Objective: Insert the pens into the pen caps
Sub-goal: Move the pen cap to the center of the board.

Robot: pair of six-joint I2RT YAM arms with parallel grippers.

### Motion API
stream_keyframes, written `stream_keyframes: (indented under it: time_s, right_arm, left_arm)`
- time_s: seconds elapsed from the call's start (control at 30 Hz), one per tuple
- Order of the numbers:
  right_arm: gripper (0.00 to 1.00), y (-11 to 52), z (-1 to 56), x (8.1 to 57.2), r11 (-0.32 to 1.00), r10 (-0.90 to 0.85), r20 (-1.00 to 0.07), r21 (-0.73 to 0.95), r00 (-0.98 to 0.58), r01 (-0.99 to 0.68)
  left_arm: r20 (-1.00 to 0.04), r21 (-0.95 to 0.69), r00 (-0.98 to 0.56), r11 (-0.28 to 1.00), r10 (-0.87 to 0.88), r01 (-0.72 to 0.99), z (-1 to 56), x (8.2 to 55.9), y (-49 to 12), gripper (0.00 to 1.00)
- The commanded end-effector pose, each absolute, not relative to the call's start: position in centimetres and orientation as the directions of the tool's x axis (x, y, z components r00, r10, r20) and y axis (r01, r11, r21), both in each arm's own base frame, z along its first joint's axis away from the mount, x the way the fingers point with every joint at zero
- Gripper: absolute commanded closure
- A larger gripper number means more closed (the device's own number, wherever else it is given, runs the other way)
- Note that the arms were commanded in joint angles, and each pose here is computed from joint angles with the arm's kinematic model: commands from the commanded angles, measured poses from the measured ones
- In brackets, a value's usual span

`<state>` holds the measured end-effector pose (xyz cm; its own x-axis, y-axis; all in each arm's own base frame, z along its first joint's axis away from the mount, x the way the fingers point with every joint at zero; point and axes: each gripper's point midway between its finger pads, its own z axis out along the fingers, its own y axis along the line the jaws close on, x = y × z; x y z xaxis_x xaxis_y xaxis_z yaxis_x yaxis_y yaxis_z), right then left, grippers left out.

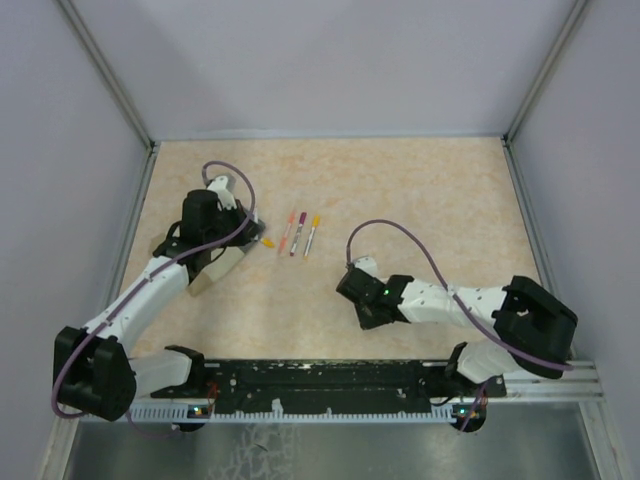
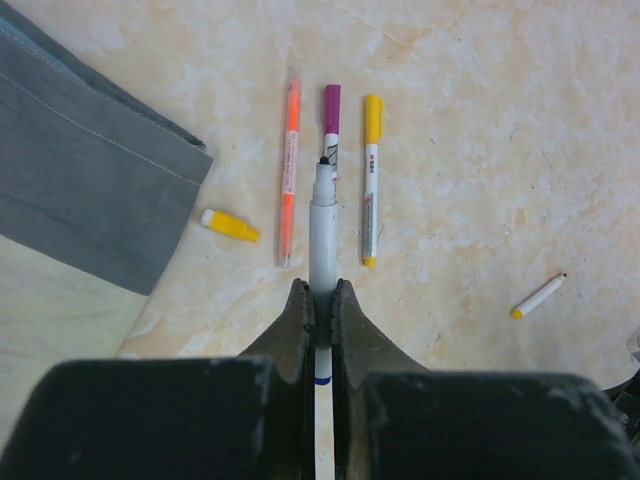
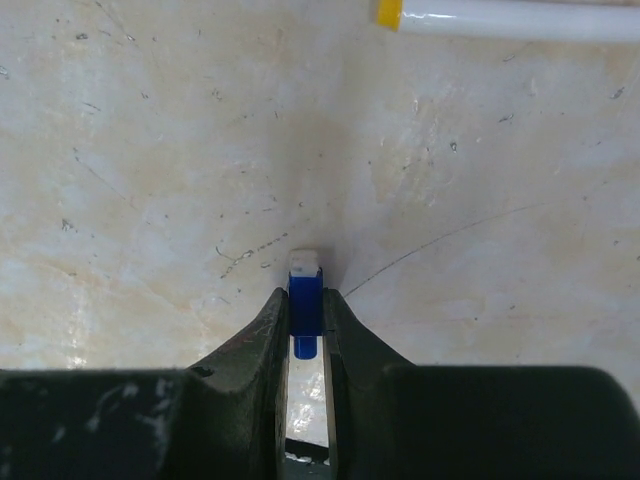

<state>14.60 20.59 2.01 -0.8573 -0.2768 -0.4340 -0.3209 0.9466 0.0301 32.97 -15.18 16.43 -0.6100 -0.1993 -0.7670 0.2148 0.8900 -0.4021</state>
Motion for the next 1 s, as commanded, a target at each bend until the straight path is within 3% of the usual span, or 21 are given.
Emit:
stream_keyframes:
  time_s: [0.0,0.37,0.7,0.97]
  right_arm:
    - [0.89,21.0,2.4,15.0,0.953,-0.273,-0.422,0.001,-0.864,-0.302]
    - [0.78,21.5,1.5,14.1,0.924,-0.364,-0.335,-0.013,-0.869,-0.382]
    - [0.77,21.4,0.9,13.0,0.908,-0.407,-0.262,-0.009,-0.875,-0.419]
    - [0.78,21.3,0.4,13.7,0.909,-0.410,-0.265,-0.041,-0.872,-0.415]
  left_arm:
    - [-0.806,-0.387,-0.553,0.895,-0.210,0.224,18.3,33.8,-14.9,1.00]
    - [-0.818,-0.374,-0.537,0.901,-0.208,0.221,18.7,34.0,-14.6,1.00]
    - [-0.822,-0.386,-0.525,0.893,-0.220,0.231,19.1,33.9,-14.7,1.00]
    - [-0.825,-0.391,-0.515,0.893,-0.232,0.224,19.2,33.9,-14.3,1.00]
